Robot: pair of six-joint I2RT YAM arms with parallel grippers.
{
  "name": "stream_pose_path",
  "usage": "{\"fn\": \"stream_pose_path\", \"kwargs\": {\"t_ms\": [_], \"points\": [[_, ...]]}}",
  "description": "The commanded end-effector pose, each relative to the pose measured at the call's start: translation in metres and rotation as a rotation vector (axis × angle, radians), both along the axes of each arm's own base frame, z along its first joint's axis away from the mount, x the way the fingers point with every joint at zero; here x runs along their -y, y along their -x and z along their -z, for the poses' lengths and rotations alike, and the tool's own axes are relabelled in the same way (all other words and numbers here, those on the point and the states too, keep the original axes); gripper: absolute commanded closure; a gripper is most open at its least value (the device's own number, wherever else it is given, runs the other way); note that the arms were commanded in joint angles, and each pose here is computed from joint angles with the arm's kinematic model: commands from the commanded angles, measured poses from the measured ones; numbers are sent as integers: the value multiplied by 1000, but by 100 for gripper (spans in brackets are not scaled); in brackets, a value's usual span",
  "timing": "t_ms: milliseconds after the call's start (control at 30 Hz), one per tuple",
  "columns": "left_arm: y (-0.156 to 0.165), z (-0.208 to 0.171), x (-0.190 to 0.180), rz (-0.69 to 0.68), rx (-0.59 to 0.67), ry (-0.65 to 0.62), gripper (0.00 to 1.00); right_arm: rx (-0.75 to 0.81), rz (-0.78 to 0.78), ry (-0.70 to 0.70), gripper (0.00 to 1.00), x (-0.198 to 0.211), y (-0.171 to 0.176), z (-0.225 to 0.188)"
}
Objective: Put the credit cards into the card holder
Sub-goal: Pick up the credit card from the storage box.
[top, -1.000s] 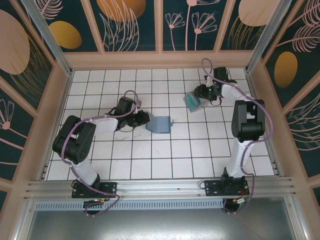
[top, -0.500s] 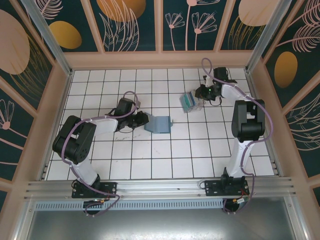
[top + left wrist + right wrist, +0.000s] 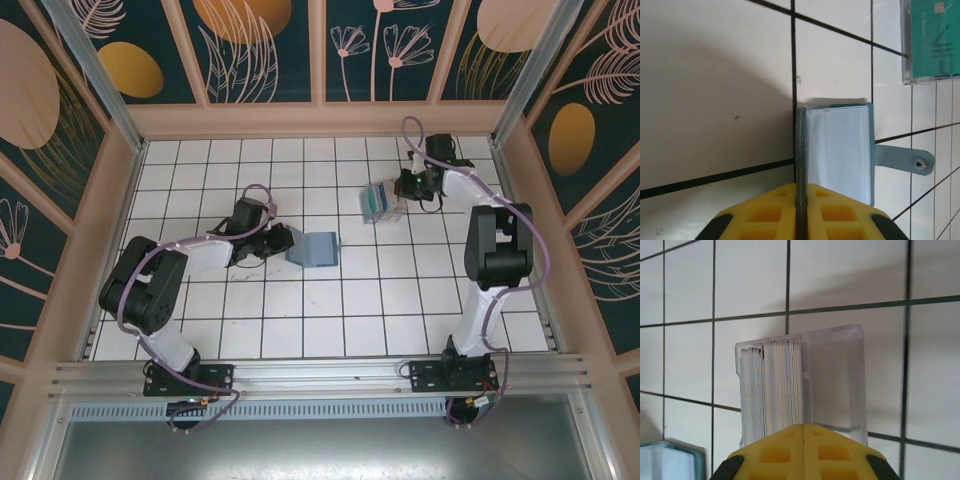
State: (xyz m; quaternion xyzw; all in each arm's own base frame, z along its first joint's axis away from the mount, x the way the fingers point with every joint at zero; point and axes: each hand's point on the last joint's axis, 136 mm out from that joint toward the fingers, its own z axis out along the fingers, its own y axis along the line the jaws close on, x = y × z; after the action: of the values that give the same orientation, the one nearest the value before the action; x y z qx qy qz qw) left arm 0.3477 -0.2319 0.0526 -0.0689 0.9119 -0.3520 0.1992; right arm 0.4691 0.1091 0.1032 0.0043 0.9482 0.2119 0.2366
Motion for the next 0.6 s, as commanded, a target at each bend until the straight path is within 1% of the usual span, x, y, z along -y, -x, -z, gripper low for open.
{"fn": "stream_pose_path", "kwargs": {"t_ms": [0,133,200,233,300,367,433,467,567], "points": [[2,-5,-4,-18,-4,-8,90,109,139,133,100,24,8,-42],[5,-6,1,-7,2,36,92,197,178,161,100,14,30,-66],[5,-7,6,9,2,66,93,228,152,131,100,-9,48,-79],[5,-7,8,19,2,76,93,241,107,86,100,-29,59,-85],[7,-5,10,20,2,99,93,233,14,-52,100,-68,85,-90],[6,-6,14,19,4,137,94,211,-55,-171,100,-98,111,-90],[6,-7,19,21,-7,174,94,203,-84,-223,100,-110,128,-87],[7,-2,20,21,-22,185,93,204,-96,-225,100,-113,134,-86],[7,0,20,11,-21,195,93,229,-81,-161,100,-103,136,-83]]}}
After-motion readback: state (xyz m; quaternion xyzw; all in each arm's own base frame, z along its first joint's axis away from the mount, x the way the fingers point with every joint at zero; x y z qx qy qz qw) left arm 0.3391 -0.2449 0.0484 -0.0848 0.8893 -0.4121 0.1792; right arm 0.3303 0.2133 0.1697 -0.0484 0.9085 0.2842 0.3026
